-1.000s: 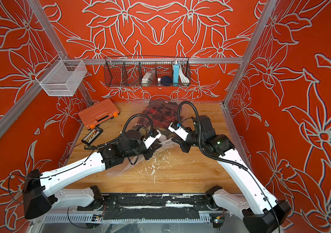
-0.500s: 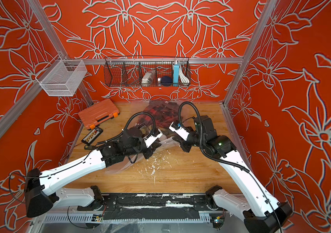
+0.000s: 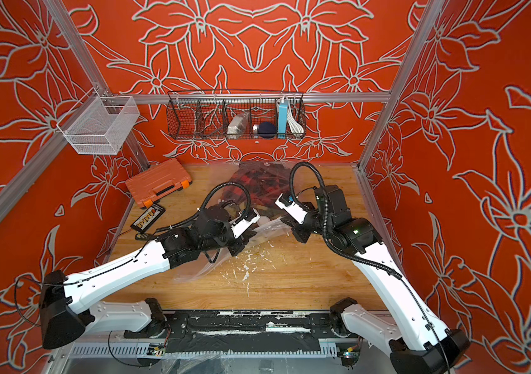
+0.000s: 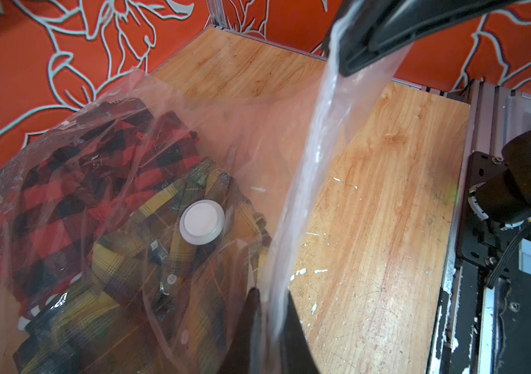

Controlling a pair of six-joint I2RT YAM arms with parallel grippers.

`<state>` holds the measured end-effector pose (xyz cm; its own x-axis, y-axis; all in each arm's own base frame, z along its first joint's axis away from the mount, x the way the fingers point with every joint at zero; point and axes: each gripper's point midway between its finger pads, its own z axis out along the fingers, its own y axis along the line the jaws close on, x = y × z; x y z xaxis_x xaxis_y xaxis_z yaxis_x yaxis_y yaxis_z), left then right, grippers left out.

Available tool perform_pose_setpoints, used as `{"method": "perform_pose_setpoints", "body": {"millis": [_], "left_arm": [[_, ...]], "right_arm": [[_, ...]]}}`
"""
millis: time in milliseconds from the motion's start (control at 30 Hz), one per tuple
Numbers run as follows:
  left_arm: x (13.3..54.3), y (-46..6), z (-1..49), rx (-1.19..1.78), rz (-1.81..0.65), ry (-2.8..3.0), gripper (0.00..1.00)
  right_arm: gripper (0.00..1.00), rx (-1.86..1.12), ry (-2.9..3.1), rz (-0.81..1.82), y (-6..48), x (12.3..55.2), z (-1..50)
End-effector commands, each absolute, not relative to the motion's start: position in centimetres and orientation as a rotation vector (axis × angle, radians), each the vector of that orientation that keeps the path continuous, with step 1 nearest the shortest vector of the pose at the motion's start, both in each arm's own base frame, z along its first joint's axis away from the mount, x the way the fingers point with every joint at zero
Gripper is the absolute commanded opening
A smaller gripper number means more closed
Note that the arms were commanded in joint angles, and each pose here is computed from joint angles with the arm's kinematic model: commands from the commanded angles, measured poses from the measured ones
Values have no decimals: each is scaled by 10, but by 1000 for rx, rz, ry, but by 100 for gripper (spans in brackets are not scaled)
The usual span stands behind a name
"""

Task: Place the folded shirt into the vacuum bag
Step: Close the vacuum bag at the center of the board.

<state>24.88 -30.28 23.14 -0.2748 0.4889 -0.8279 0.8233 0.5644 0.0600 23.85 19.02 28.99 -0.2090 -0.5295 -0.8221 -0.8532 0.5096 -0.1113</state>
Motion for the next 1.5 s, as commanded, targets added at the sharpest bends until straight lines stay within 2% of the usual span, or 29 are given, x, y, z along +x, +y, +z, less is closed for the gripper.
{"method": "perform_pose_setpoints", "body": {"millis": [0,400,600,800,967,1100,1267,1467], "left_arm": [[228,-236,153,1130,-241,2266,6],[227,-226,152,1124,-208,2277,2],[234,-245,193,1092,-328,2139,0],[236,-273,254,1161,-436,1874,0],[232,-285,275,1268,-454,1762,0],[224,-286,281,1344,-449,1666,0],[220,-284,288,1375,-432,1635,0],[221,-284,285,1379,-431,1644,0]], "right_arm": [[0,-879,1788,176,139,276,351],[0,-750,1810,72,112,288,357],[1,-920,1786,401,155,243,340],[39,-1181,1806,441,167,194,324],[54,-1319,1799,361,172,189,345],[65,-1490,1842,334,188,190,327],[70,-1541,1816,347,209,204,330],[70,-1676,1840,420,231,197,310]]}}
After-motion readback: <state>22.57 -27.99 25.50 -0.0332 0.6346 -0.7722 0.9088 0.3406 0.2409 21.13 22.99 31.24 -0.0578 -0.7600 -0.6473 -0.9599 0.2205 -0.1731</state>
